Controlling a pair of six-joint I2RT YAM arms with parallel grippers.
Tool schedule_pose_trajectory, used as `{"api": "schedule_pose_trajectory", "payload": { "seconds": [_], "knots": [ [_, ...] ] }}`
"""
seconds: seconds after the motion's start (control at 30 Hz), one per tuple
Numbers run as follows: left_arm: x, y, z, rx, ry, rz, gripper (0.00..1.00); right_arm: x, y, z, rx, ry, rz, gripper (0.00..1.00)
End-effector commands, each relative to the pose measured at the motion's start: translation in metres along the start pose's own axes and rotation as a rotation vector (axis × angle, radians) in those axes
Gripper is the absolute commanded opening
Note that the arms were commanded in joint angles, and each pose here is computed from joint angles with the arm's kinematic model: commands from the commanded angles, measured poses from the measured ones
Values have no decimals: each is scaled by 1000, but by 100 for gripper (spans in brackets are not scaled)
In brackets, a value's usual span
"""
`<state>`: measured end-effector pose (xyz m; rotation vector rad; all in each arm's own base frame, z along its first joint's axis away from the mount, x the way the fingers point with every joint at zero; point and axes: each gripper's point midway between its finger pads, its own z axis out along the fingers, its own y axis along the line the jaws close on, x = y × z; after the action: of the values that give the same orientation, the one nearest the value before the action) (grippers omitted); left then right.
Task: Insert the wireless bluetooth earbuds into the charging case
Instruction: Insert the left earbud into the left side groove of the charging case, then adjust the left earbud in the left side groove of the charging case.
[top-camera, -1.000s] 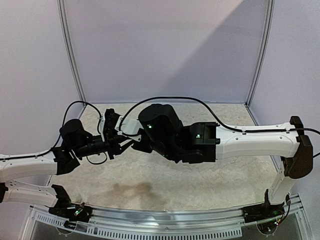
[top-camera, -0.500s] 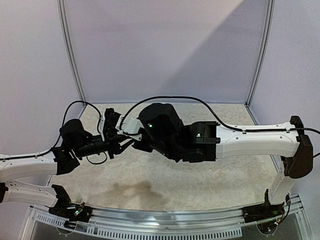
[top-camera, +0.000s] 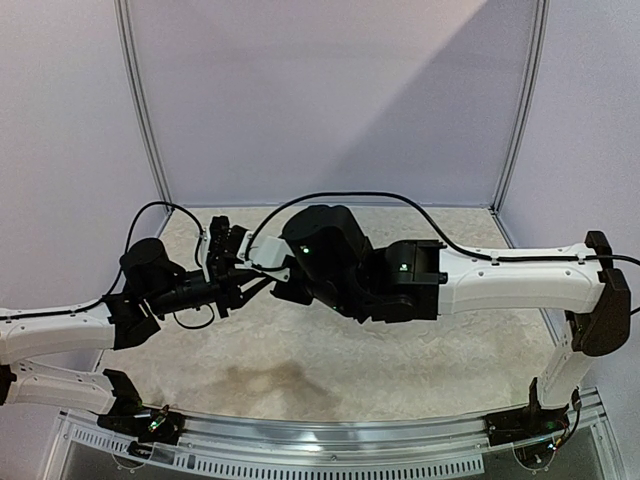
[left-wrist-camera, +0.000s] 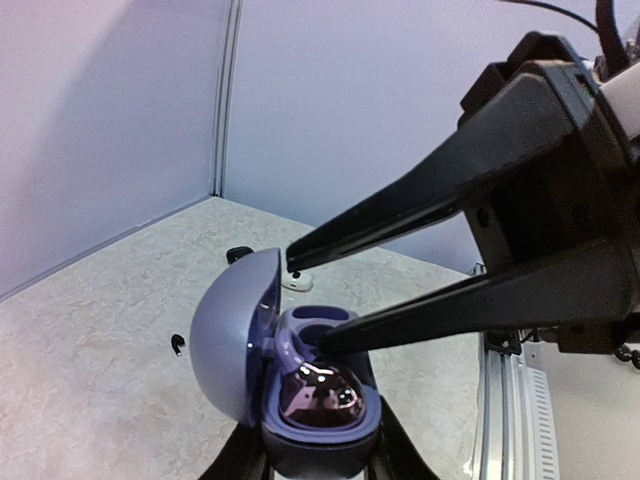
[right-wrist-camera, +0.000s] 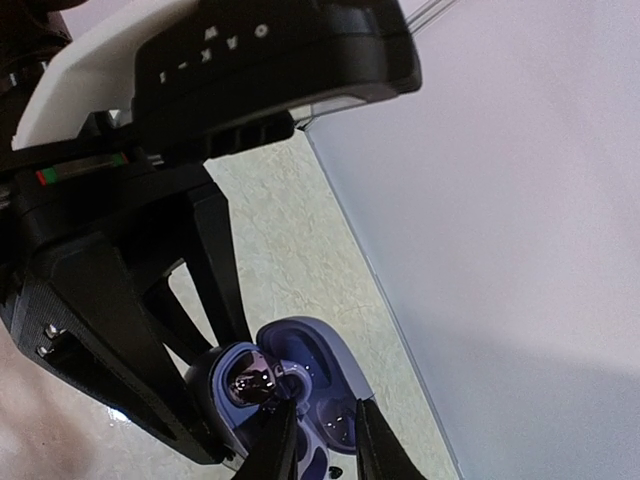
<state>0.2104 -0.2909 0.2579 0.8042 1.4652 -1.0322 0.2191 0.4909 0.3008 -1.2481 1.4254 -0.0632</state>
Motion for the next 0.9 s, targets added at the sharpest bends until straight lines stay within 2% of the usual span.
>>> {"api": "schedule_pose_trajectory", "payload": {
  "seconds": [0.0,0.23,0.47,0.87],
  "knots": [
    [-27,-3,-2,5,-89,62,0,13,3,-8,-56,34,-13,21],
    [-18,-3,-2,7,-62,133,0,-9,-15,-30,-82,-54,80,21],
    [-12,-6,-1,32,-41,216,0,-28,-21,-57,-183,-159,186,20],
    [-11,-16,-2,85,-39,289,0,-29,12,-26,-280,-148,190,16]
  ]
}}
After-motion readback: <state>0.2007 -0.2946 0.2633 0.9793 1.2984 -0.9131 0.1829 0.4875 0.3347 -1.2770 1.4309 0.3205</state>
